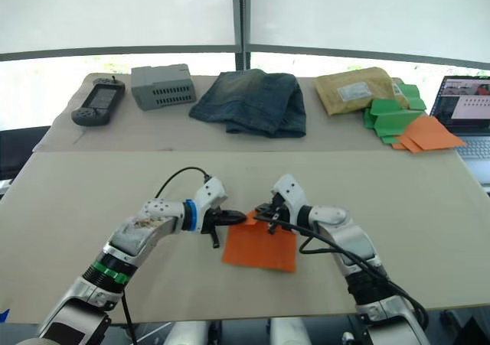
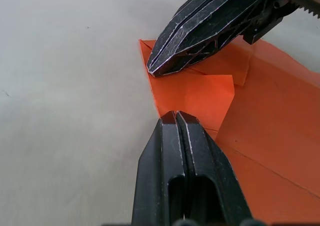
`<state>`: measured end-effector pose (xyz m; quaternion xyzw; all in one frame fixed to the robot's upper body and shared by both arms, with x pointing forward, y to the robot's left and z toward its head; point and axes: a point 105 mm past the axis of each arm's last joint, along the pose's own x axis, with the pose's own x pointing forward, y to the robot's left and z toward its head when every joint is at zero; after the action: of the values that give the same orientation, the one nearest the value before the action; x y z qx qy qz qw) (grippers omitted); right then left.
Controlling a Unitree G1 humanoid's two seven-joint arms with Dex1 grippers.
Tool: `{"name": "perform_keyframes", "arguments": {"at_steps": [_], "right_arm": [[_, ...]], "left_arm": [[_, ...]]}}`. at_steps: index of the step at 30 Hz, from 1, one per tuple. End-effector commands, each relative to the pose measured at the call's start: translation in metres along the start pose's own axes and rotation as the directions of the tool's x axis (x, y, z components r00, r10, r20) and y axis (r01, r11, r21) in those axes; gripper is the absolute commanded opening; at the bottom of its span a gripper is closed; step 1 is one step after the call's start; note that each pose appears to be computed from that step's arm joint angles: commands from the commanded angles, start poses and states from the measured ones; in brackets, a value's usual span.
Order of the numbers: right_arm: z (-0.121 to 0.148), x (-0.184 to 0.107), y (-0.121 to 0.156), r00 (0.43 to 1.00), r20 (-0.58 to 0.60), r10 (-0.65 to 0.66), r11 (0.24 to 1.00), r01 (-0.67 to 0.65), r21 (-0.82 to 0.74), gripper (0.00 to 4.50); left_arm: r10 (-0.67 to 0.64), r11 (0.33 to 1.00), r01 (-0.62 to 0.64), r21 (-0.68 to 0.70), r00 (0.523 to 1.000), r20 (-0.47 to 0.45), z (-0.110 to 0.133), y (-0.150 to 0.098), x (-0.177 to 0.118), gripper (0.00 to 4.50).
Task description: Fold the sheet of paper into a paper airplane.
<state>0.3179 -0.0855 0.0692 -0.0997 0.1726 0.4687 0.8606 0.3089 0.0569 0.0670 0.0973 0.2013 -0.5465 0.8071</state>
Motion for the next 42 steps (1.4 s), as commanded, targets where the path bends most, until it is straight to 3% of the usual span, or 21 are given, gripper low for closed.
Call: {"name": "perform_keyframes", "arguments": {"at_steps": [1,14,20,29,42], "right_arm": [[-0.024,0.006,0.013,0.994,-0.097,0.044,0.999,-0.041,0.034,0.0],[-0.021,0.022,0.032,0.995,-0.071,0.077,0.997,-0.076,0.015,0.0],[-0.029,0.015,0.003,0.99,-0.119,-0.071,0.997,0.07,-0.011,0.0],[-0.029,-0.002,-0.03,0.976,-0.111,-0.186,0.982,0.186,-0.004,0.0],[-0.027,-0.013,-0.041,0.975,-0.067,-0.213,0.976,0.216,0.037,0.0]], "left_arm": [[0.021,0.998,-0.027,-0.049,0.993,-0.118,-0.033,0.001,0.0,0.05],[-0.03,0.997,0.022,-0.072,0.992,-0.126,-0.043,-0.014,-0.003,0.05],[-0.042,0.997,0.033,-0.069,0.991,-0.13,-0.044,-0.017,-0.003,0.05],[-0.051,0.997,0.042,-0.07,0.989,-0.138,-0.047,-0.017,-0.002,0.05],[-0.049,0.996,0.039,-0.074,0.989,-0.139,-0.048,-0.017,-0.001,0.05]]}}
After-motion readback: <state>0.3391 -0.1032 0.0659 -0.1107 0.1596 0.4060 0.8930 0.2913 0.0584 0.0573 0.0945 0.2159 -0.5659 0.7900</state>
